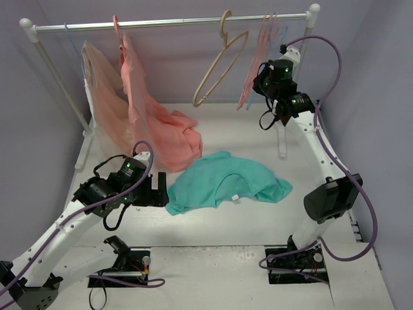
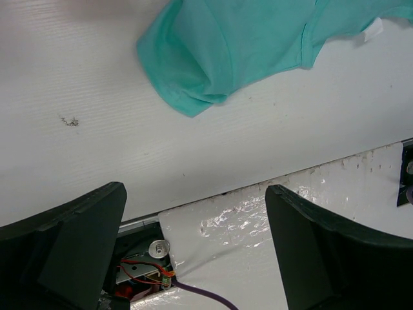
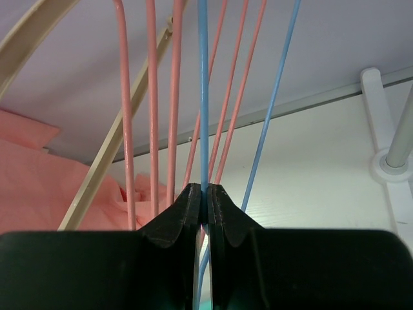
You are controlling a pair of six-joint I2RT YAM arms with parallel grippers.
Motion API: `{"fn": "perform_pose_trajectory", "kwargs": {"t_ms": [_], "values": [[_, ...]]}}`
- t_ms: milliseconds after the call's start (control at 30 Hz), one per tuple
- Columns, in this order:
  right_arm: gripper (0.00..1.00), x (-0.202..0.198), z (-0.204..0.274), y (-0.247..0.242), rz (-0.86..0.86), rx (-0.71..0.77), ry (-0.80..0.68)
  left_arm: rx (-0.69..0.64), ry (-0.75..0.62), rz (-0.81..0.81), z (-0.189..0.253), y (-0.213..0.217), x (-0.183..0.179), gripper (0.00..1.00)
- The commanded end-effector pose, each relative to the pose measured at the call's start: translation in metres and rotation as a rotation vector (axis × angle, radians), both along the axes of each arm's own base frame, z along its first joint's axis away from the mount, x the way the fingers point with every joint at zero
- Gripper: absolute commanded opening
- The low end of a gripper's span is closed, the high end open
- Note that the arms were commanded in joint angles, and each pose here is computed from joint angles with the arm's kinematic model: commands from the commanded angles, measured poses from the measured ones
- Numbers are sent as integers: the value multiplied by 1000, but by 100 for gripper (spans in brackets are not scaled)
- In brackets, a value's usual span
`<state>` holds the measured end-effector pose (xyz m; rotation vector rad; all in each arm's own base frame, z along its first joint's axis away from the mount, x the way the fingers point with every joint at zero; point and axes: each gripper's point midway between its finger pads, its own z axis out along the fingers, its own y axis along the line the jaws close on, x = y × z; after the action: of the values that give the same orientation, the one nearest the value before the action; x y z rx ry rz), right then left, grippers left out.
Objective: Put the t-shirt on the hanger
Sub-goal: Pick up the hanger from the clothesline.
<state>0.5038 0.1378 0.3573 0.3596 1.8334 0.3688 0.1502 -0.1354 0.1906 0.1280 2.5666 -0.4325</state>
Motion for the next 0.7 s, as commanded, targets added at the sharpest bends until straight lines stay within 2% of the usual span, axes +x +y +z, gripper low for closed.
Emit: {"fn": "perform_pose_trajectory", "kwargs": {"t_ms": [0, 300, 667], "values": [[0, -11, 79, -13, -30, 13, -216, -10, -27, 8, 8, -3, 7, 93], [0, -40, 118, -29, -51, -22, -303, -12, -21, -9, 7, -12, 15, 93], [0, -56, 108, -40, -61, -86, -273, -26, -23, -29, 11, -19, 18, 93]]}}
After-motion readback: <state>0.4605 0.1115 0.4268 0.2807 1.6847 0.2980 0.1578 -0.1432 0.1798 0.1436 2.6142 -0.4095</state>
